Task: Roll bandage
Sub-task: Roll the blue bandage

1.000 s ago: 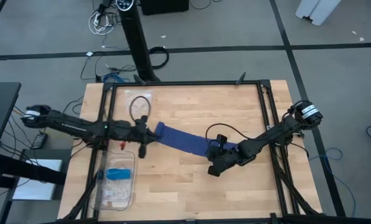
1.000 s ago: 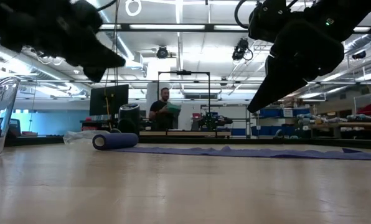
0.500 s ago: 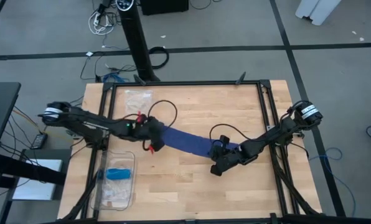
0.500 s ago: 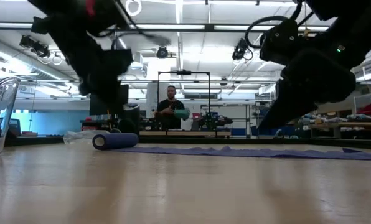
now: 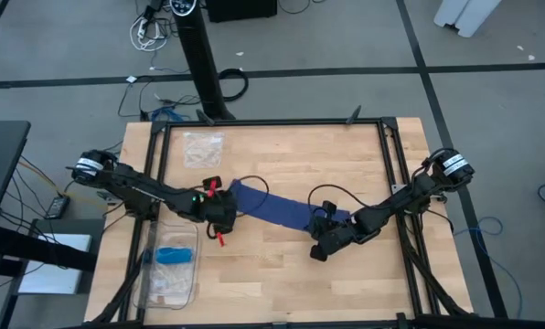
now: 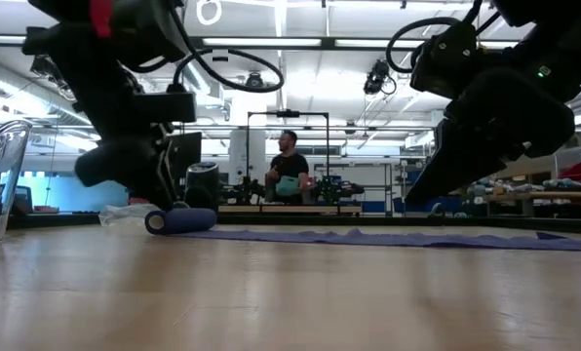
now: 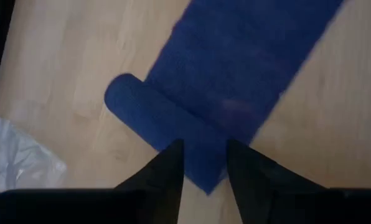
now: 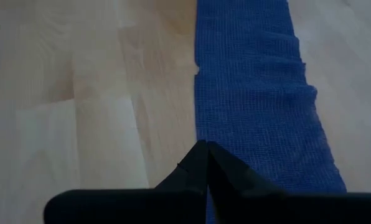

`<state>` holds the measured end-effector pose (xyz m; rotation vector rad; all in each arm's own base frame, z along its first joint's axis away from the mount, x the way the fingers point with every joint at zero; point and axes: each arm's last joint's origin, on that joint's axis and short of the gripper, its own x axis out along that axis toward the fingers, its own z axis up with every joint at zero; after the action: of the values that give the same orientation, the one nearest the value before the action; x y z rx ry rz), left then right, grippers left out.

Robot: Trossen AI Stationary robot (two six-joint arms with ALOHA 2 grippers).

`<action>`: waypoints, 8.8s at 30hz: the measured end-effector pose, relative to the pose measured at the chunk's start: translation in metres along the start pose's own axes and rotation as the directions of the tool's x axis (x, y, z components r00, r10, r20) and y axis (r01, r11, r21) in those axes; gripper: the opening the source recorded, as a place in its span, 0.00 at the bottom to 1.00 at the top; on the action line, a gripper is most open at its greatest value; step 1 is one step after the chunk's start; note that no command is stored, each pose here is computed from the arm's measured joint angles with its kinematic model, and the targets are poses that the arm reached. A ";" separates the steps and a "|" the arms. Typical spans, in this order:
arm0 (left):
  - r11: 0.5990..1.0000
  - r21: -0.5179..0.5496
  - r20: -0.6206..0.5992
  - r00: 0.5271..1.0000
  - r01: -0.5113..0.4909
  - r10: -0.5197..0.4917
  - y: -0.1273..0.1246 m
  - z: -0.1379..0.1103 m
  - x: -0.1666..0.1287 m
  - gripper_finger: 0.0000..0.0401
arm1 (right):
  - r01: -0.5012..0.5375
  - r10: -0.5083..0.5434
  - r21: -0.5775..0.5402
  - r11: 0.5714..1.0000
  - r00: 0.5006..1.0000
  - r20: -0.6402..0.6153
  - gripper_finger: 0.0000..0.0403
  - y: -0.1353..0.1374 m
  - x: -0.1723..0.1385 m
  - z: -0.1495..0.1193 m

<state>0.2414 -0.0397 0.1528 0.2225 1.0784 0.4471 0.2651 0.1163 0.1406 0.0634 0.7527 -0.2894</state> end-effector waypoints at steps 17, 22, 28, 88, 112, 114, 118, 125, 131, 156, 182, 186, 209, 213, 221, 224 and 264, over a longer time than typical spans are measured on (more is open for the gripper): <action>0.988 0.149 -0.033 0.999 -0.038 0.043 -0.015 -0.007 0.009 0.36 | -0.010 0.011 -0.026 1.000 0.999 0.040 0.02 0.002 0.000 0.004; 0.980 0.174 -0.041 0.993 -0.101 0.109 -0.018 -0.009 0.017 0.36 | -0.011 0.012 -0.026 1.000 0.999 0.043 0.02 0.002 0.000 0.004; 0.975 0.180 -0.039 0.989 -0.131 0.140 -0.018 -0.010 0.020 0.35 | -0.011 0.013 -0.030 0.999 0.999 0.043 0.02 0.002 0.000 0.004; 0.619 0.438 0.622 0.717 -0.652 0.316 -0.102 0.042 -0.095 0.00 | 0.098 -0.146 0.110 0.989 0.766 0.626 0.00 -0.003 -0.016 0.076; 0.685 0.357 0.632 0.704 -0.636 0.324 -0.101 0.047 -0.098 0.00 | -0.237 0.317 -0.218 0.947 0.805 0.502 0.02 0.016 -0.014 0.062; 0.696 0.347 0.634 0.704 -0.629 0.321 -0.102 0.047 -0.098 0.00 | -0.238 0.326 -0.228 0.944 0.781 0.533 0.03 0.019 -0.018 0.063; 0.715 0.329 0.633 0.706 -0.617 0.319 -0.102 0.047 -0.097 0.00 | -0.174 0.252 -0.187 0.967 0.774 0.580 0.05 0.021 -0.023 0.066; 0.747 0.292 0.634 0.706 -0.597 0.316 -0.102 0.046 -0.098 0.00 | -0.134 0.198 -0.151 0.979 0.784 0.588 0.09 0.021 -0.024 0.065; 0.774 0.288 0.637 0.717 -0.564 0.285 -0.102 0.047 -0.096 0.00 | -0.133 0.195 -0.147 0.980 0.783 0.591 0.10 0.020 -0.023 0.065; 0.897 0.086 0.689 0.676 -0.434 0.261 -0.096 0.080 -0.130 0.00 | -0.048 0.090 -0.087 0.995 0.809 0.581 0.00 0.014 -0.018 0.064; 0.988 -0.063 0.539 0.828 -0.144 0.155 -0.094 0.060 -0.114 0.02 | -0.048 0.093 -0.089 0.995 0.782 0.616 0.00 0.018 -0.026 0.067; 0.991 -0.134 0.504 0.859 -0.029 0.093 -0.093 0.057 -0.102 0.03 | -0.057 0.096 -0.082 0.995 0.778 0.620 0.03 0.018 -0.026 0.068; 0.995 -0.082 0.527 0.844 -0.063 0.097 -0.090 0.061 -0.092 0.01 | -0.138 0.211 -0.177 0.974 0.830 0.516 0.06 0.021 -0.019 0.057; 0.994 -0.091 0.533 0.839 -0.067 0.106 -0.089 0.062 -0.092 0.01 | -0.128 0.212 -0.198 0.972 0.839 0.501 0.01 0.021 -0.018 0.055; 0.993 -0.108 0.534 0.839 -0.054 0.103 -0.089 0.062 -0.093 0.02 | -0.103 0.174 -0.163 0.981 0.835 0.522 0.04 0.020 -0.018 0.056; 0.993 -0.103 0.531 0.842 -0.050 0.097 -0.089 0.062 -0.093 0.03 | -0.095 0.161 -0.151 0.984 0.832 0.531 0.07 0.020 -0.019 0.057; 0.981 -0.016 0.578 0.799 -0.194 0.167 -0.099 0.061 -0.127 0.05 | -0.115 0.178 -0.140 0.983 0.753 0.634 0.00 0.021 -0.027 0.069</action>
<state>0.2693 -0.1834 0.2439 0.4731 0.4639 0.4849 0.2976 0.1320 0.2083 -0.0663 0.0628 -0.1064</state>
